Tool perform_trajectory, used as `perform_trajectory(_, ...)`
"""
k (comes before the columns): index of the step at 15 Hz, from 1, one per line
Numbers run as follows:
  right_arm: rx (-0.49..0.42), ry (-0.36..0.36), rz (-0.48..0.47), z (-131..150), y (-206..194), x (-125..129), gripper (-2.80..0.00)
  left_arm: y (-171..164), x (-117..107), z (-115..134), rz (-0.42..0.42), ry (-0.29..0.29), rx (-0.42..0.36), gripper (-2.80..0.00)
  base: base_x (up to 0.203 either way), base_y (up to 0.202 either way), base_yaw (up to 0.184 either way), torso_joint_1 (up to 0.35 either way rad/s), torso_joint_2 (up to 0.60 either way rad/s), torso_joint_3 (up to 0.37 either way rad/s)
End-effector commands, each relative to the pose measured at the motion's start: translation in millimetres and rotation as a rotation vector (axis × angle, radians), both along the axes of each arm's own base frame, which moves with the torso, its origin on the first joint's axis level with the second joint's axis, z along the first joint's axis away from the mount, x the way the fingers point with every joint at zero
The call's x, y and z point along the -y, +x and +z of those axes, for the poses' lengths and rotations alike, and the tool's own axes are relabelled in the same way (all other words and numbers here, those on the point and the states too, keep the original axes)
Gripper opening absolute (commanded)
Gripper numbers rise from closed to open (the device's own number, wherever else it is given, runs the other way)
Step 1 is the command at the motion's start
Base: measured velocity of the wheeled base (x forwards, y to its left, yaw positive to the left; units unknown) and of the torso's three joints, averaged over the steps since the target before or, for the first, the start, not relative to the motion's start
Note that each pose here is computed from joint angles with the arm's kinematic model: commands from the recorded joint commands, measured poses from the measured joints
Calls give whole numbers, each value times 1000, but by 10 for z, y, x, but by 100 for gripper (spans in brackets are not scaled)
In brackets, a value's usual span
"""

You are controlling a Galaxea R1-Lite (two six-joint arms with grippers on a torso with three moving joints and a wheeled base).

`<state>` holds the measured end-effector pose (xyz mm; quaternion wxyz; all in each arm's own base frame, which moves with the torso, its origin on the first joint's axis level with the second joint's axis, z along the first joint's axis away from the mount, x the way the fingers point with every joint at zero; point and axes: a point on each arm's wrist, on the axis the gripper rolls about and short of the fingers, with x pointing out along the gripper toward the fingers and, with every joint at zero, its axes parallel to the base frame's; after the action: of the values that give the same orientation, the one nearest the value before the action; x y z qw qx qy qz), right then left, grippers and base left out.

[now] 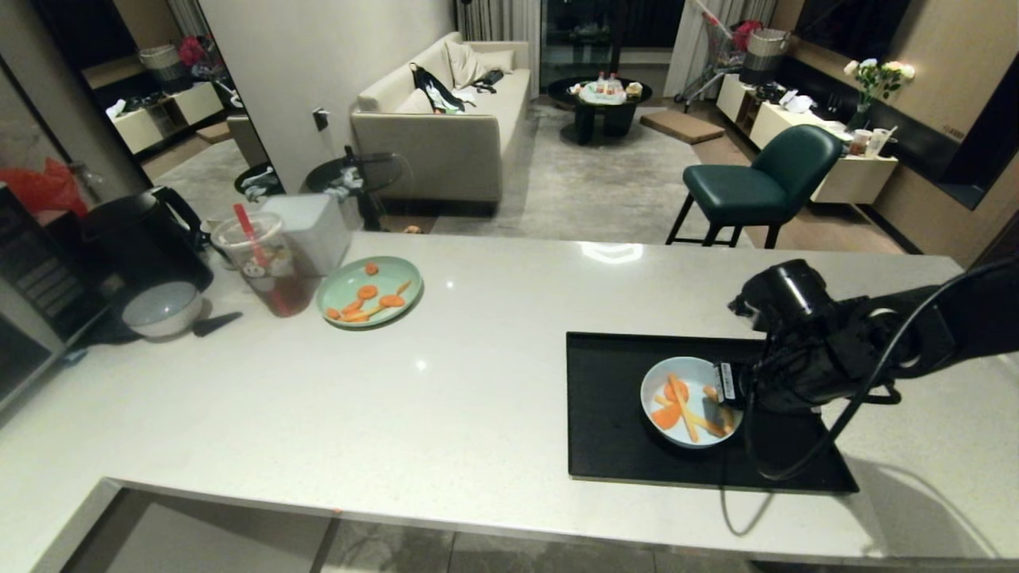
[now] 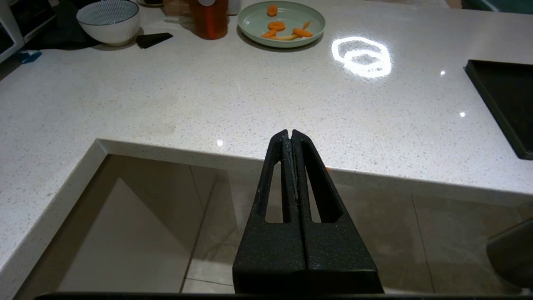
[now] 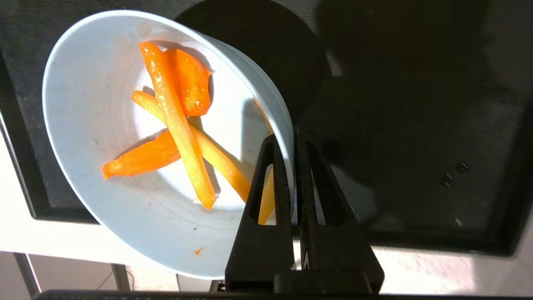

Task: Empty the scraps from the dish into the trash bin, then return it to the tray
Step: Pick up the bowl with leftover food, then move the bowl over the trash can

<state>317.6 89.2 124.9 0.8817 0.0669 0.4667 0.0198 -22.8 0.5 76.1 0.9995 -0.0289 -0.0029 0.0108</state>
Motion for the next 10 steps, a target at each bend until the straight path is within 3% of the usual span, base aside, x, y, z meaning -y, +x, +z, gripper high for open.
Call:
perform_trajectory(1,29,15,4,135,-148,31,-280,1,0,1,1,-1,-1,-280,0,0,0,0,0,0)
perform_trajectory(10,63,73,94,346,-1126,177,-280,1,0,1,1,-1,-1,-280,0,0,0,0,0,0)
